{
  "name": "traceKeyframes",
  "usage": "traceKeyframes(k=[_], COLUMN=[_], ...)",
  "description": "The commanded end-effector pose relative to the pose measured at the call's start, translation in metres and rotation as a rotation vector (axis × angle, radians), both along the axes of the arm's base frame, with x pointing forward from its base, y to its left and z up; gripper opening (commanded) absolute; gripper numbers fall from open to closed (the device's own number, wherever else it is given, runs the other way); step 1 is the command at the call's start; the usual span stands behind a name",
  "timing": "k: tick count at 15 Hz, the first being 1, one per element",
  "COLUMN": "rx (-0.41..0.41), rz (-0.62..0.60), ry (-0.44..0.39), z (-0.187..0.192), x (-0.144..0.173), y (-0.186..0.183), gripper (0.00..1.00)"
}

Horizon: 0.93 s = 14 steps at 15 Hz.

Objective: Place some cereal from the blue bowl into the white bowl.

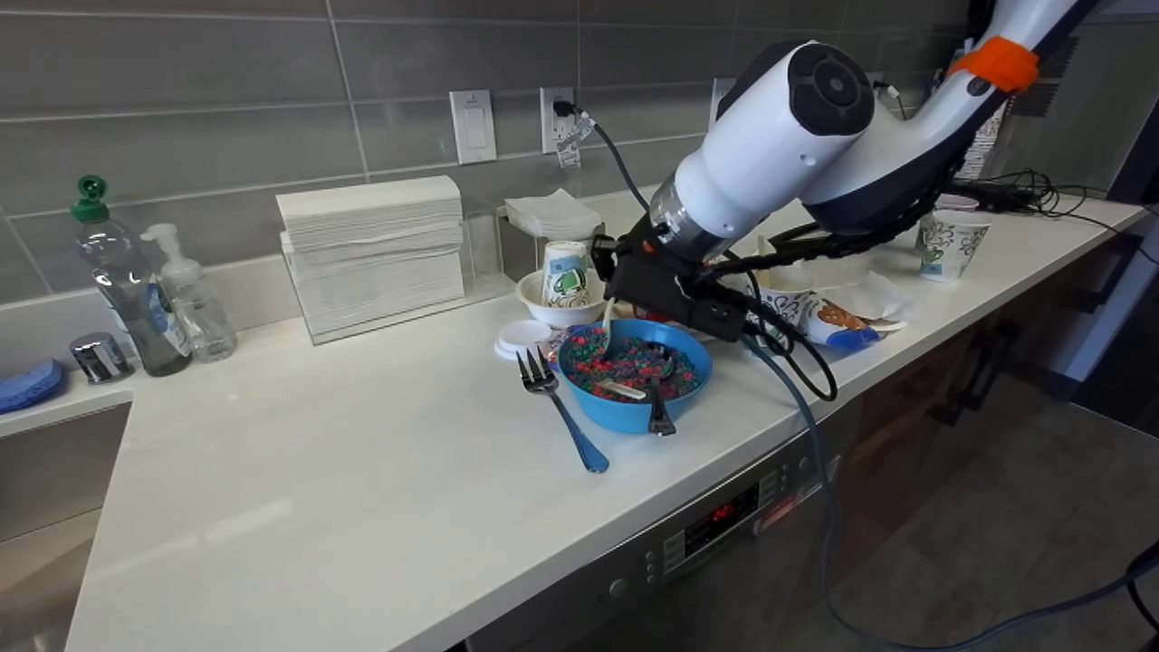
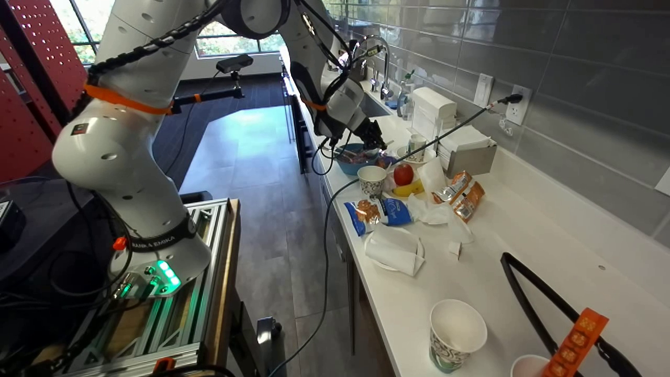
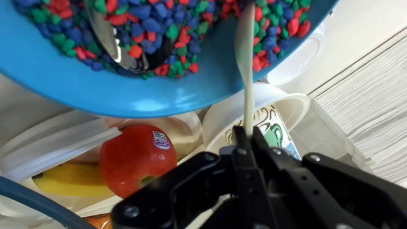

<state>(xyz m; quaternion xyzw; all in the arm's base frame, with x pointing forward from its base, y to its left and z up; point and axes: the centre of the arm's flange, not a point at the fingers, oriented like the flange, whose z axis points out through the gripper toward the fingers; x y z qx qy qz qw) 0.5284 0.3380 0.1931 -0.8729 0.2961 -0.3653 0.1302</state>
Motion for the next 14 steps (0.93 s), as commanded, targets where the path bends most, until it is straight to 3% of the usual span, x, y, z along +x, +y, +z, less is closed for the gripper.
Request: traceKeyframes(k=[1,6,14], rx=[0.056,0.047,0.072], rz=[-0.001,0.049,0.159], ry=[-0.008,-0.003,-0.070], z=[-0.024,-0.033,-0.036], x=[-0.019,-0.021,-0.025], y=[-0.017,-0.023,-0.036], gripper=[0.01,0.01,0.01])
